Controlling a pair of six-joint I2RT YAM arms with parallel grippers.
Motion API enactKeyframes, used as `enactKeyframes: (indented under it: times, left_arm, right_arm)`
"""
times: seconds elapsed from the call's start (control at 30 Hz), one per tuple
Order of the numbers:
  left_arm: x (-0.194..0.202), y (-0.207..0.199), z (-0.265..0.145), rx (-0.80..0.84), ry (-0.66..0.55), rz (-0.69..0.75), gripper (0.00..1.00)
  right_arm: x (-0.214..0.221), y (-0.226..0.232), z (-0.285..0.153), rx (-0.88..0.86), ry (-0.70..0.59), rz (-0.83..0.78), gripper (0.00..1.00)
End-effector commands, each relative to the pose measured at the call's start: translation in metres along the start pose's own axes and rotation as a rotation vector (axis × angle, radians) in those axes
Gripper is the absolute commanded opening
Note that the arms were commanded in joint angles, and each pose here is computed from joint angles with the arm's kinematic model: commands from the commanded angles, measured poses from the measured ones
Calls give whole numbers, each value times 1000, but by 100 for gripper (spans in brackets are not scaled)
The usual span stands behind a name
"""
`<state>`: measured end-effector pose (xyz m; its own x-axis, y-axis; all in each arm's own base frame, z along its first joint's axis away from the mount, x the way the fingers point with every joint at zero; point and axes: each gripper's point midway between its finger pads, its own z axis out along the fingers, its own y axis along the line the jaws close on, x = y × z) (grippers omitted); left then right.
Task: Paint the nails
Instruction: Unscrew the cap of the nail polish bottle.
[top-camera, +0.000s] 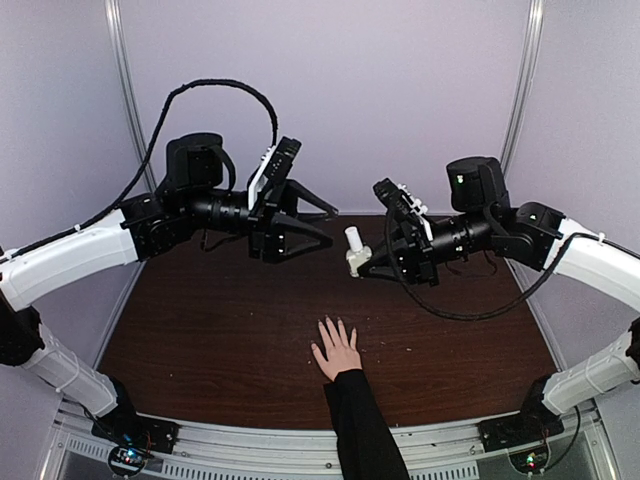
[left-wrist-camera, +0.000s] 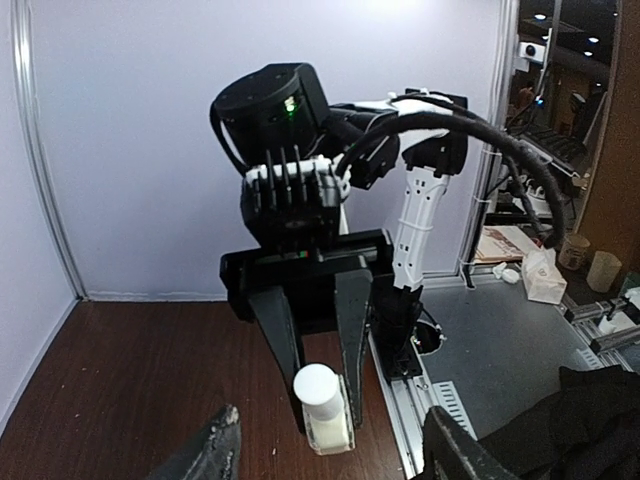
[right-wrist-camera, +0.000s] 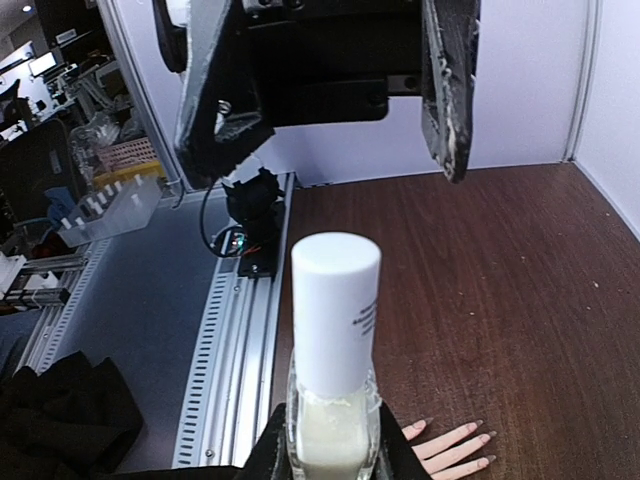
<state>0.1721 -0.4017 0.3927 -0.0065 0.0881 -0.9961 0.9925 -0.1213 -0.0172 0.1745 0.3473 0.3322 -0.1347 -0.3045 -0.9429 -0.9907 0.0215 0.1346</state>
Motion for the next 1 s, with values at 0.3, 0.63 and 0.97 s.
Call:
enactKeyframes:
  times: [0.3,0.63,0.97]
  left_arm:
    - [-9,-20,25,190,-64,66,47]
    - [-9,-27,29,231,-72,66,27]
    - [-8,-20,30,186,-58,33,1]
  right_arm:
    - [-20,30,2,-184,-28,-12,0]
    - [-23,35,1,-216,-40,-8,0]
    - [-22,17,-2,-78,-30,-28,0]
